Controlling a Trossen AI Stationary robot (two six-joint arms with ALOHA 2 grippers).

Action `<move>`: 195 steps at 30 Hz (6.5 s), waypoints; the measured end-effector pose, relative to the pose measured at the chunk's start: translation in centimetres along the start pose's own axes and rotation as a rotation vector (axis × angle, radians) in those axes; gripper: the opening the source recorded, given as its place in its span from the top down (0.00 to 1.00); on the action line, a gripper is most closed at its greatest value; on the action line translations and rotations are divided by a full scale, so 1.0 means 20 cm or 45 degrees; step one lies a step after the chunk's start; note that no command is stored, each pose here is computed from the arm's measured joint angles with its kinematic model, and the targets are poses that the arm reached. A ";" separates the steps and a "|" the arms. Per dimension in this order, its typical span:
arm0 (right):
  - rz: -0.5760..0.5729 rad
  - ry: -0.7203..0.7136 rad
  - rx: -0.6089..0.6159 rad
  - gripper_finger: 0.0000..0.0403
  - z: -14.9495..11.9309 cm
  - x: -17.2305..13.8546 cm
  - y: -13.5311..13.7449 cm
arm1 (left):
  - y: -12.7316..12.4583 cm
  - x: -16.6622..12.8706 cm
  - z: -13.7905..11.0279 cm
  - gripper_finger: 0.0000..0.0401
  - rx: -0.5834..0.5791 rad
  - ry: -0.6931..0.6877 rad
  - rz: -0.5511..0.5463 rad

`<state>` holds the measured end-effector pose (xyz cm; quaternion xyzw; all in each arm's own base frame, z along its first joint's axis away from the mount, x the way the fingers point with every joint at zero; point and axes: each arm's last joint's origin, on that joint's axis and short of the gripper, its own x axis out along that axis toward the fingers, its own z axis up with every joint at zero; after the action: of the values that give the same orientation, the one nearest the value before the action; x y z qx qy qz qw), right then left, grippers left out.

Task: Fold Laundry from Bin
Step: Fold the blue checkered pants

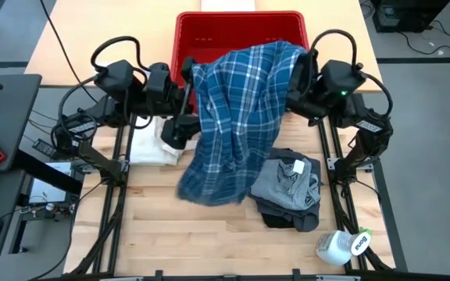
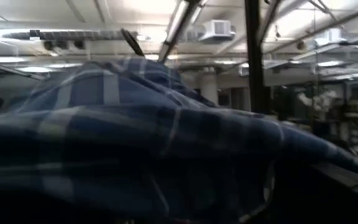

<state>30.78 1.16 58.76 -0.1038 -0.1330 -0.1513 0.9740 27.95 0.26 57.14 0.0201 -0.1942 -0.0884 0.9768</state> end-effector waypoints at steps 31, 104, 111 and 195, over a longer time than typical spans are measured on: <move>0.159 -0.165 0.024 0.54 0.06 -0.04 0.08 | 0.01 -0.50 0.26 0.07 0.270 0.301 0.329; 0.754 1.160 1.286 0.54 -1.62 0.70 0.32 | -0.01 -0.82 0.29 0.07 -0.109 0.541 0.474; 0.672 1.339 1.238 0.54 -1.69 0.66 0.21 | 0.02 -0.80 -0.06 0.07 -0.382 1.155 0.513; 0.202 2.197 0.984 0.54 -1.77 0.31 -0.21 | -0.39 -1.10 -0.77 0.99 0.001 1.836 0.941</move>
<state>43.31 -13.01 27.80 0.3646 0.5994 -0.0548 0.7104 12.61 -3.36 34.07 0.0071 0.4891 0.2747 0.8278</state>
